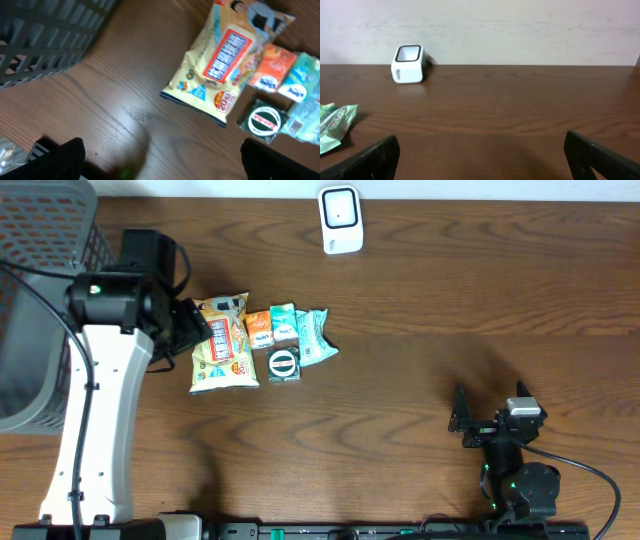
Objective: Scan the item barcode
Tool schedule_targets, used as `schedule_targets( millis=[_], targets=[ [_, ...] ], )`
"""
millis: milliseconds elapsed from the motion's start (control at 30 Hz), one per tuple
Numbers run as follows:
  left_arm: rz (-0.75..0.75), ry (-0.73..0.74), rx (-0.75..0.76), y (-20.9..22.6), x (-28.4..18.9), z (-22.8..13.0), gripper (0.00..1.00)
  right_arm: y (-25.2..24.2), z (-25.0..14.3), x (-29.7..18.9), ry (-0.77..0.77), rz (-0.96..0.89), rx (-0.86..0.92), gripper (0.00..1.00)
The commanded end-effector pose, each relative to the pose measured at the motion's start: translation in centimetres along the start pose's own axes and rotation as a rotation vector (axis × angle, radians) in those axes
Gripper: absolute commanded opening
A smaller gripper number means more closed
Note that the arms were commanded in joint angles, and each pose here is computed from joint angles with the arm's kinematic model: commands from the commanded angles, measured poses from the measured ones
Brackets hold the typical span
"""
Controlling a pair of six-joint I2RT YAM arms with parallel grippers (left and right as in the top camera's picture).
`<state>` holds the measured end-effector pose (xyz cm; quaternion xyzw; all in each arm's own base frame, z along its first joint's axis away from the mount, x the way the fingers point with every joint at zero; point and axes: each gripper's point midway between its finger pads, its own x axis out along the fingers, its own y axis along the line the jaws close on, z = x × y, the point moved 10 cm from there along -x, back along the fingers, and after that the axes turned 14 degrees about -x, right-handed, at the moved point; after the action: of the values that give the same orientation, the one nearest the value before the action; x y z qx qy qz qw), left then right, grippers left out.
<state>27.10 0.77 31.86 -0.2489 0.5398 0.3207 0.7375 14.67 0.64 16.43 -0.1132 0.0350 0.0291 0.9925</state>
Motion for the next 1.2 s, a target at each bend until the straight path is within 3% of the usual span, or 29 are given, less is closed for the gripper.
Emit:
schedule_targets(
  millis=[0, 467, 533, 733, 867, 1033, 1167],
  targets=[
    [0.021, -0.005, -0.046, 0.6, 0.2, 0.5, 0.98, 0.1, 0.0, 0.0, -0.002, 0.008, 0.010, 0.99],
    [0.019, -0.002, -0.046, 0.6, 0.2, 0.4, 0.98, 0.1, 0.1, 0.0, -0.011, 0.010, 0.011, 0.99],
    [0.019, -0.002, -0.046, 0.6, 0.2, 0.4, 0.98, 0.6, 0.2, -0.1, -0.024, 0.077, 0.071, 0.99],
    [0.019, -0.002, -0.046, 0.6, 0.2, 0.4, 0.98, 3.1, 1.2, -0.8, -0.002, 0.480, 0.566, 0.99],
    [0.019, -0.002, -0.045, 0.6, 0.2, 0.4, 0.98, 3.2, 1.2, -0.9, 0.008, 0.491, 0.602, 0.99],
    [0.019, -0.002, -0.045, 0.6, 0.2, 0.4, 0.98, 4.1, 1.6, -1.5, 0.062, 0.664, 0.744, 0.99],
    [0.019, -0.002, -0.046, 0.6, 0.2, 0.4, 0.98, 3.8, 3.9, -2.0, -0.103, 0.721, 0.682, 0.99]
  ],
)
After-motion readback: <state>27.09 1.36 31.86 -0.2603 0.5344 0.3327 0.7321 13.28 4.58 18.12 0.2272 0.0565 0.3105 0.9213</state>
